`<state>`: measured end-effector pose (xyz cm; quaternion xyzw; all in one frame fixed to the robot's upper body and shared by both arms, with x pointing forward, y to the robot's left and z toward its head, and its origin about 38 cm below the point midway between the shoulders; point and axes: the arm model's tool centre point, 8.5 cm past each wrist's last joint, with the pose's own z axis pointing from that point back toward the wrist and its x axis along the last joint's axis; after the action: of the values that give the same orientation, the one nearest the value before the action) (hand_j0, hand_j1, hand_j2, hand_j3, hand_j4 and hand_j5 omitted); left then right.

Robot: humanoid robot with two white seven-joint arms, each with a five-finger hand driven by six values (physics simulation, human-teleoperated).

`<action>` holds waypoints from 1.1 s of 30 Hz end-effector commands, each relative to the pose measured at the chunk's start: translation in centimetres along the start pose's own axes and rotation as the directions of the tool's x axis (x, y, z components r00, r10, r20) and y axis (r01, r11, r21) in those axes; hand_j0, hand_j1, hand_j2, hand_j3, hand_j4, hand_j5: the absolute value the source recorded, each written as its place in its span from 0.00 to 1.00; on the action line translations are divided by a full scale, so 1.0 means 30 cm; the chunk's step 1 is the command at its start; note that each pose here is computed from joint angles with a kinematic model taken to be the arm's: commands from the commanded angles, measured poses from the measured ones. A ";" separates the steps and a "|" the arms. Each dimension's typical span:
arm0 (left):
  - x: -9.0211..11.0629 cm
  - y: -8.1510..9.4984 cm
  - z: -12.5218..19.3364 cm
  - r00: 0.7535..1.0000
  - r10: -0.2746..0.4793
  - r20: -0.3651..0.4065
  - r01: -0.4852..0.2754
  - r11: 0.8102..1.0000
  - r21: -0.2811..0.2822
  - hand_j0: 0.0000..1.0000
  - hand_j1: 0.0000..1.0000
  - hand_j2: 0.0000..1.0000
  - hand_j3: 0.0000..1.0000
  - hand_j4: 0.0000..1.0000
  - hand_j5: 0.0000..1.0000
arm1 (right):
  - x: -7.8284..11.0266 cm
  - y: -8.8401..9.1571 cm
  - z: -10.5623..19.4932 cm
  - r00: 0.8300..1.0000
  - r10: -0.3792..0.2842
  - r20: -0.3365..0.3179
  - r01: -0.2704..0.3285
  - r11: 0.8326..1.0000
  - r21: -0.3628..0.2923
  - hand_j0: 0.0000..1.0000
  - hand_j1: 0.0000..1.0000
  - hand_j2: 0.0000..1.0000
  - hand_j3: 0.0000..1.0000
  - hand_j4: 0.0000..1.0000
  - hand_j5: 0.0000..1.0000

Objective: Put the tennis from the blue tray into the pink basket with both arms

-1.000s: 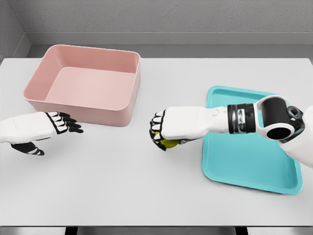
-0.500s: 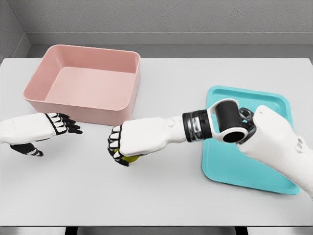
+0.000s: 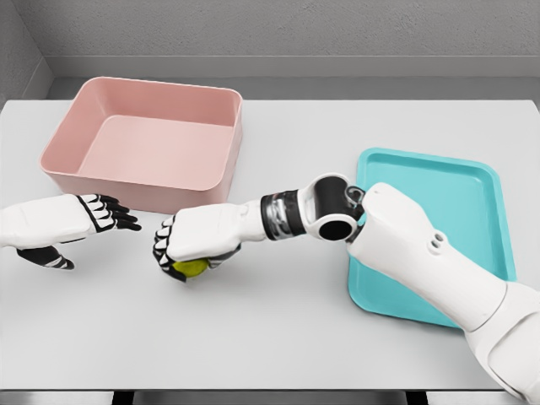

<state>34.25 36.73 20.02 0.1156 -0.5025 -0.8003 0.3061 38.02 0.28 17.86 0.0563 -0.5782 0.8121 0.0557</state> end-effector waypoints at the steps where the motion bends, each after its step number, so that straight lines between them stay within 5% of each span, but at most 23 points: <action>1: -0.004 0.001 0.004 1.000 0.006 -0.004 -0.006 1.000 0.003 1.00 1.00 1.00 1.00 1.00 1.00 | -0.025 0.019 -0.009 0.999 -0.031 -0.017 0.031 1.000 0.005 0.31 0.31 0.31 0.31 0.31 0.31; 11: -0.008 -0.002 0.004 1.000 0.007 -0.008 -0.007 1.000 0.002 1.00 1.00 1.00 1.00 1.00 1.00 | 0.025 0.004 -0.109 0.999 -0.001 0.042 -0.001 0.999 0.033 0.31 0.31 0.31 0.31 0.31 0.31; 25: -0.013 -0.004 0.007 1.000 0.009 -0.013 -0.009 1.000 0.000 1.00 1.00 1.00 1.00 1.00 1.00 | -0.028 0.050 -0.089 0.999 -0.034 -0.005 0.035 0.997 0.062 0.34 0.34 0.34 0.34 0.34 0.34; 27: -0.013 -0.004 0.007 1.000 0.011 -0.013 -0.011 1.000 0.001 1.00 1.00 1.00 1.00 1.00 1.00 | -0.025 0.049 -0.092 0.999 -0.033 -0.002 0.033 0.998 0.062 0.50 0.50 0.50 0.50 0.50 0.50; 29: -0.013 -0.004 0.007 1.000 0.011 -0.013 -0.011 1.000 0.001 1.00 1.00 1.00 1.00 1.00 1.00 | -0.020 0.044 -0.098 1.000 -0.031 0.002 0.031 0.998 0.059 0.83 0.83 0.83 0.83 0.83 0.83; 33: -0.013 -0.004 0.007 1.000 0.011 -0.013 -0.011 1.000 0.001 1.00 1.00 1.00 1.00 1.00 1.00 | -0.021 0.045 -0.096 1.000 -0.031 0.001 0.031 0.998 0.060 0.99 0.99 0.99 0.99 0.99 0.99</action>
<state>34.37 37.12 19.83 0.1177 -0.4998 -0.7994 0.3120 38.34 2.53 15.49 0.0664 -0.5508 0.8296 0.0637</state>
